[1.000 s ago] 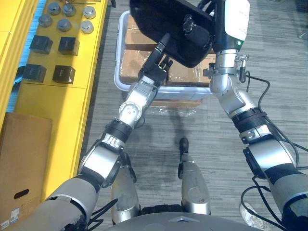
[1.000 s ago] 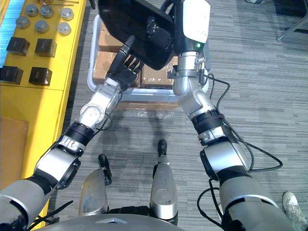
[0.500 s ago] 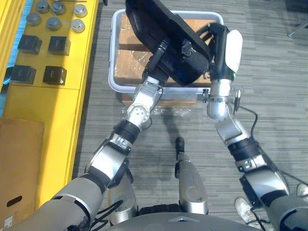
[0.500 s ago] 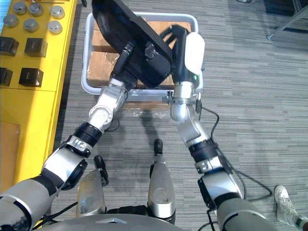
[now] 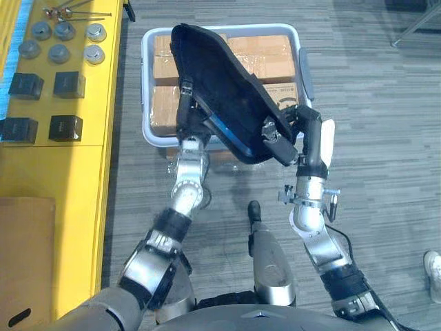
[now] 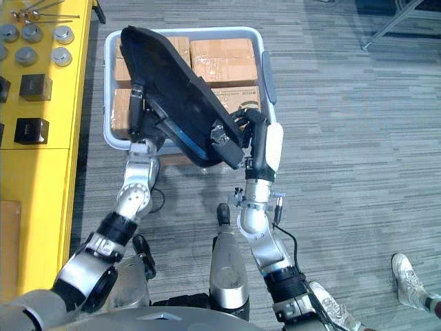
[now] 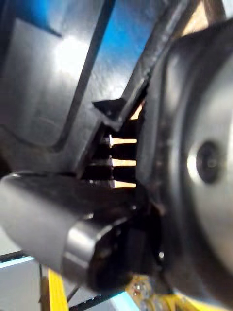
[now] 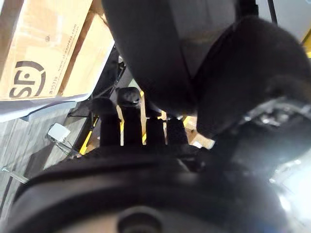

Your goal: Walk over and take three plastic housings, then place them on the shelf

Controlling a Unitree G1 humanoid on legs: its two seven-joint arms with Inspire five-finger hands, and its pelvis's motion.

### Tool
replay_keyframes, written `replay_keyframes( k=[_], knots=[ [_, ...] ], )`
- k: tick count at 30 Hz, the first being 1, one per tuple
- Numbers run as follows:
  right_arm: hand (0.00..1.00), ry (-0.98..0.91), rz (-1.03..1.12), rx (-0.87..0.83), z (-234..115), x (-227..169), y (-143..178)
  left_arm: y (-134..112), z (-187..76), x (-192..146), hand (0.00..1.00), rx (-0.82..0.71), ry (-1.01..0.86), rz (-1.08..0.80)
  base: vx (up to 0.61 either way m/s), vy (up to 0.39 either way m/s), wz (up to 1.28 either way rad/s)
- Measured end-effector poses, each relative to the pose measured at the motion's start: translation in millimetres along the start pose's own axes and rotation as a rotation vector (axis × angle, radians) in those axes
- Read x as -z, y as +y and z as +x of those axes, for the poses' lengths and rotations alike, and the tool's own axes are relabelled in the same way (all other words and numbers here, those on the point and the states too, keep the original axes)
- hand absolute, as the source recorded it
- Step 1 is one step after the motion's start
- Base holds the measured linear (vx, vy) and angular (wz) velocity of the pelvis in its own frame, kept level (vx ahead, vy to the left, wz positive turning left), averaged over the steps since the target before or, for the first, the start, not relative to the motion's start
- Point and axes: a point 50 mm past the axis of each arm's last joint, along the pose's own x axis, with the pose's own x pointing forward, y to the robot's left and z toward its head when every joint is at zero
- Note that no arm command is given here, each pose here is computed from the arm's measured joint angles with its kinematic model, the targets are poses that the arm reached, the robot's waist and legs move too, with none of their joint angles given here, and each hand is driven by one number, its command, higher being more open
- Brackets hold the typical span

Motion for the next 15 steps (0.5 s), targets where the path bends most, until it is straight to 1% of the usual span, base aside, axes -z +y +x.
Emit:
replay_keyframes(
  k=[1,3,4,7,10,11,12,15],
  knots=[
    [0.00,0.015,0.000,-0.011,-6,1,1,4,-6,0,0.00,-0.009,-0.002,0.005,0.06,0.023,0.08],
    [0.00,0.084,-0.005,-0.039,-31,9,-1,23,-34,1,0.00,-0.077,0.011,0.043,0.07,0.031,0.06],
    [0.00,0.107,-0.010,-0.044,-37,12,-2,28,-41,2,0.00,-0.097,0.018,0.055,0.09,0.039,0.06],
    [0.00,0.228,-0.043,-0.067,-70,22,-4,47,-73,4,0.00,-0.192,0.040,0.156,0.07,0.031,0.11],
    [0.00,0.288,-0.060,-0.081,-86,26,-5,60,-90,3,0.00,-0.249,0.061,0.206,0.01,-0.004,0.16],
    [1.00,0.308,-0.070,-0.086,-90,28,-6,61,-96,1,0.00,-0.258,0.063,0.240,-0.02,-0.013,0.23],
    [1.00,0.314,-0.073,-0.089,-92,28,-6,61,-99,1,0.00,-0.261,0.062,0.260,-0.02,-0.012,0.18],
    [1.00,0.354,-0.088,-0.086,-97,32,-8,58,-107,-3,0.00,-0.259,0.046,0.400,-0.04,-0.009,0.11]
  ],
)
